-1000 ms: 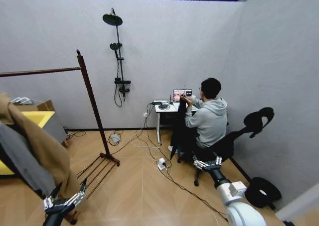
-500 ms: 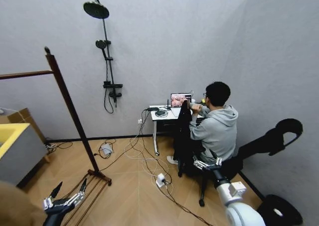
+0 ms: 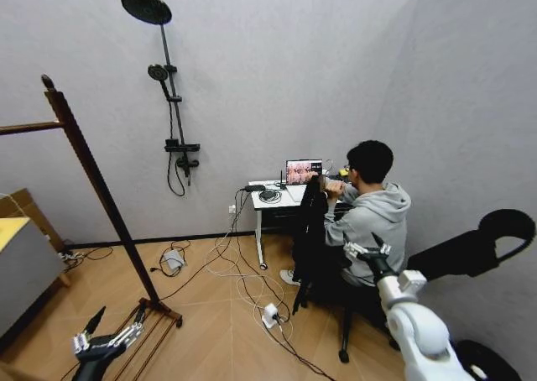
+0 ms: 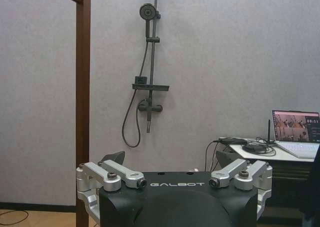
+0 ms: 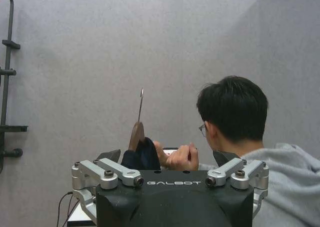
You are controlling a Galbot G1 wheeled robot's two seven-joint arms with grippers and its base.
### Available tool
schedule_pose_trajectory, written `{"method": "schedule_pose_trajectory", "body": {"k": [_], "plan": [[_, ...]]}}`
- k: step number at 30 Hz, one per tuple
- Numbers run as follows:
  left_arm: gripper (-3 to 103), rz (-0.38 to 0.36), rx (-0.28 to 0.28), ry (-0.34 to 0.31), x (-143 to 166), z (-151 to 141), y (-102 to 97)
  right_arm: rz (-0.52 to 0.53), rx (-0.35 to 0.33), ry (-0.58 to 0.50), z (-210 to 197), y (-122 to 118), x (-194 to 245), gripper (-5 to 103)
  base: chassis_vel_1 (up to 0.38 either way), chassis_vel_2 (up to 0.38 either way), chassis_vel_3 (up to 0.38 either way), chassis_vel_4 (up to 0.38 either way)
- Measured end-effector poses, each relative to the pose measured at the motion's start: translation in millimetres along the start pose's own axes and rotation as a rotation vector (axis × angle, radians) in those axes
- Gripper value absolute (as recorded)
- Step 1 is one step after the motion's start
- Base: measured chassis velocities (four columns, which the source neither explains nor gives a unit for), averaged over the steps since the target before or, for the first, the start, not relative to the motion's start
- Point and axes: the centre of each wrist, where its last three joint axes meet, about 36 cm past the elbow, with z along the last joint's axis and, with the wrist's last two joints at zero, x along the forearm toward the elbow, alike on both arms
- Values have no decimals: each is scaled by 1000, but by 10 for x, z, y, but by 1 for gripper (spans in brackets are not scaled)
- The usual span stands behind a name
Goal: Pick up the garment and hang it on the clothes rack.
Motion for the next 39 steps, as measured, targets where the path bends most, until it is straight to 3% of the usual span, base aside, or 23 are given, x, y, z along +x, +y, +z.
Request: {"method": "schedule_pose_trajectory", "body": {"k": [5, 9, 18, 27, 30, 39], "plan": [[100, 0, 0, 0, -1, 0, 0, -85, 19, -1, -242, -325, -588, 100, 0, 0, 0, 0], [100, 0, 0, 0, -1, 0, 0, -131, 20, -1, -317, -428, -932, 100, 0, 0, 0, 0], [100, 0, 0, 0, -1, 0, 0, -147, -20, 38, -213, -312, -1553, 100, 0, 0, 0, 0], [100, 0, 0, 0, -1, 0, 0, -176, -53, 17, -156, 77, -2141, 100, 0, 0, 0, 0], [100, 0, 0, 0, -1, 0, 0, -159, -49, 26, -214, 217, -2372, 100, 0, 0, 0, 0], [100, 0, 0, 0, -1, 0, 0, -73, -21, 95, -253, 331, -2586, 100, 0, 0, 0, 0]]}}
